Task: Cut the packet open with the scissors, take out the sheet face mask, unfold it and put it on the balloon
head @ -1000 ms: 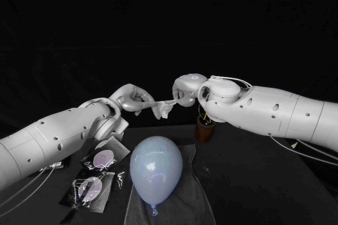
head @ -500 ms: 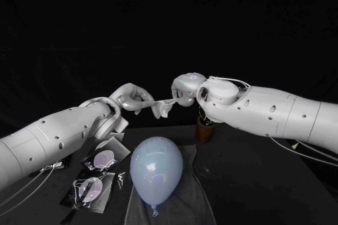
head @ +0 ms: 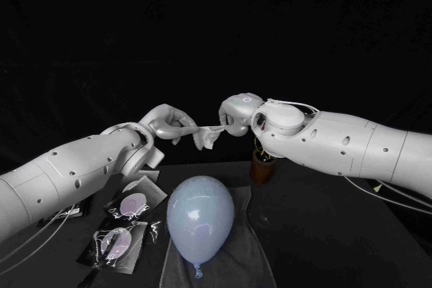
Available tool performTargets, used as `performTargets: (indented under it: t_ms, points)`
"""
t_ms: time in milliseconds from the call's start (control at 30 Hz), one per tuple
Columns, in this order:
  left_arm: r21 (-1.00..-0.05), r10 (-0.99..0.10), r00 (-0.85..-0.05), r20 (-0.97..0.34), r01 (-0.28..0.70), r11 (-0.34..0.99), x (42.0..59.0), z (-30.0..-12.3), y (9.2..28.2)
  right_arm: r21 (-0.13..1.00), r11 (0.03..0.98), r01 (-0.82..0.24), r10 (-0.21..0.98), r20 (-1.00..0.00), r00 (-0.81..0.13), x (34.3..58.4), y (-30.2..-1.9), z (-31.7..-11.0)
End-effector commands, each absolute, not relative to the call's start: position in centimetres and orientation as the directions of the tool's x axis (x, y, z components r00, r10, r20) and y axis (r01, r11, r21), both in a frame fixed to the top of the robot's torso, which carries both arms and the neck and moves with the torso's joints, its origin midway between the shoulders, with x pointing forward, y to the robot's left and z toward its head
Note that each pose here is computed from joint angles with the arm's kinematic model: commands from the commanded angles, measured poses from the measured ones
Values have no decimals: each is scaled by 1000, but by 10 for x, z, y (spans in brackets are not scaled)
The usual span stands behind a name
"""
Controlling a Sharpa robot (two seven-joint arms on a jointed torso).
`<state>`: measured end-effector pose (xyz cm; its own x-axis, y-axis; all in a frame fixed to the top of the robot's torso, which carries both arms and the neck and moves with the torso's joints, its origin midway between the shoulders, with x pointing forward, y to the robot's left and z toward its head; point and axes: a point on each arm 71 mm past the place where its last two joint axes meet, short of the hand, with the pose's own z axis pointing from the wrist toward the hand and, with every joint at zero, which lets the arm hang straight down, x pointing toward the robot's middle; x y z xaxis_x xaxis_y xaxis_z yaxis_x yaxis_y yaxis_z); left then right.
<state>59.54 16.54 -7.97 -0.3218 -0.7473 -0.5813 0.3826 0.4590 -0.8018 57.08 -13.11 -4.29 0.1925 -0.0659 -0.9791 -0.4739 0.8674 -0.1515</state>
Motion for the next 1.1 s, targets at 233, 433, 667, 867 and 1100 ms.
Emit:
performTargets:
  t_ms: [233,433,667,867,1100]
  points:
    - [-855,-762,-407,-504,356,376,591,-70,158,128,864,-486,224,-964,145,573,-139,-40]
    - [-875,-746,-464,-477,327,357,587,-69,155,287,840,-461,360,-930,77,574,-146,-48]
    - [-890,-702,-547,-457,284,358,582,-72,151,420,794,-439,468,-884,2,572,-152,-62]
    - [-912,-718,-563,-410,234,337,582,-73,152,487,767,-418,505,-860,-75,567,-157,-77]
    - [-929,-725,-583,-366,186,320,581,-75,154,532,748,-396,531,-838,-122,562,-165,-88]
